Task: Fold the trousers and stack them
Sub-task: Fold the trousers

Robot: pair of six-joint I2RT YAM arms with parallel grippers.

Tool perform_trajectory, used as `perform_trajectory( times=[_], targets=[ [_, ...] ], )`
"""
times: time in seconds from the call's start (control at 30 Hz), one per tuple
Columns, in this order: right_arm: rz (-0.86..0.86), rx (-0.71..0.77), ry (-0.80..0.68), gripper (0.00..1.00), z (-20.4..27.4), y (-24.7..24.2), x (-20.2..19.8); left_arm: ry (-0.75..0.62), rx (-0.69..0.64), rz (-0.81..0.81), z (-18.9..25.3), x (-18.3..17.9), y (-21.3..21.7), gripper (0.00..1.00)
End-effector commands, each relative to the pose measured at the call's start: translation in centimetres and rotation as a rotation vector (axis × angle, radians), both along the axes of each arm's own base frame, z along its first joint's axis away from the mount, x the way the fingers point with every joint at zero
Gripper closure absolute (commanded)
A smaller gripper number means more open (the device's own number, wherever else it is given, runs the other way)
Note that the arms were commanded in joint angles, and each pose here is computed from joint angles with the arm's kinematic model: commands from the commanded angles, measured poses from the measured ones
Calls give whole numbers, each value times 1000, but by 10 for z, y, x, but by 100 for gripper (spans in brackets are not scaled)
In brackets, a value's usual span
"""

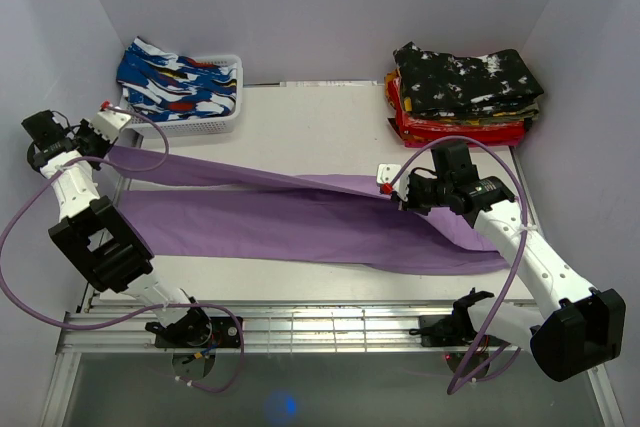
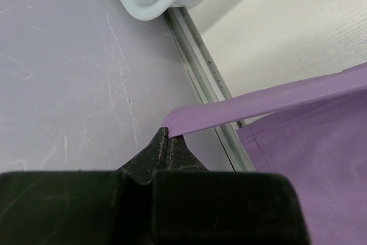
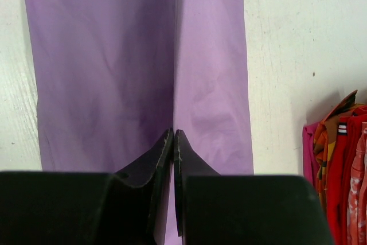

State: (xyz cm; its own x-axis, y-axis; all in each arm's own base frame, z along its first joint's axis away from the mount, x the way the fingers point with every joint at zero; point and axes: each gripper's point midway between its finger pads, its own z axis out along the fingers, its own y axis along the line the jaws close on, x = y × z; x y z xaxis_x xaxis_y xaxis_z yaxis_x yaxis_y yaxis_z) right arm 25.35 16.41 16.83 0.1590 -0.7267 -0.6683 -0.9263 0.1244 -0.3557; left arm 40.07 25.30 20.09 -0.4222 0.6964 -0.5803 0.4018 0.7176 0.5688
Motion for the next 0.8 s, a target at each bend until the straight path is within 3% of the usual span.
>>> perform_trajectory(
  times=[0.0,0.33,0.47,0.6,0.7,0.77],
  targets=[
    [-76,-82,15,92,-6,-26,-1,-125,221,164,57,-1,65,100],
    [-12,-9,-9,92,18,-16,-16,-175,267,179,86,0,70,100],
    [27,-17,36,92,0,-18,-35,-142,254,181,70,-22,62,100],
    [40,-50,138,92,-29,-23,-53,-59,246,128,25,-53,33,100],
    [-1,-107,177,77,-56,-32,-50,-27,260,84,7,-65,20,100],
    [-9,-130,180,60,-64,-33,-44,-5,256,79,-5,-72,14,100]
  ],
)
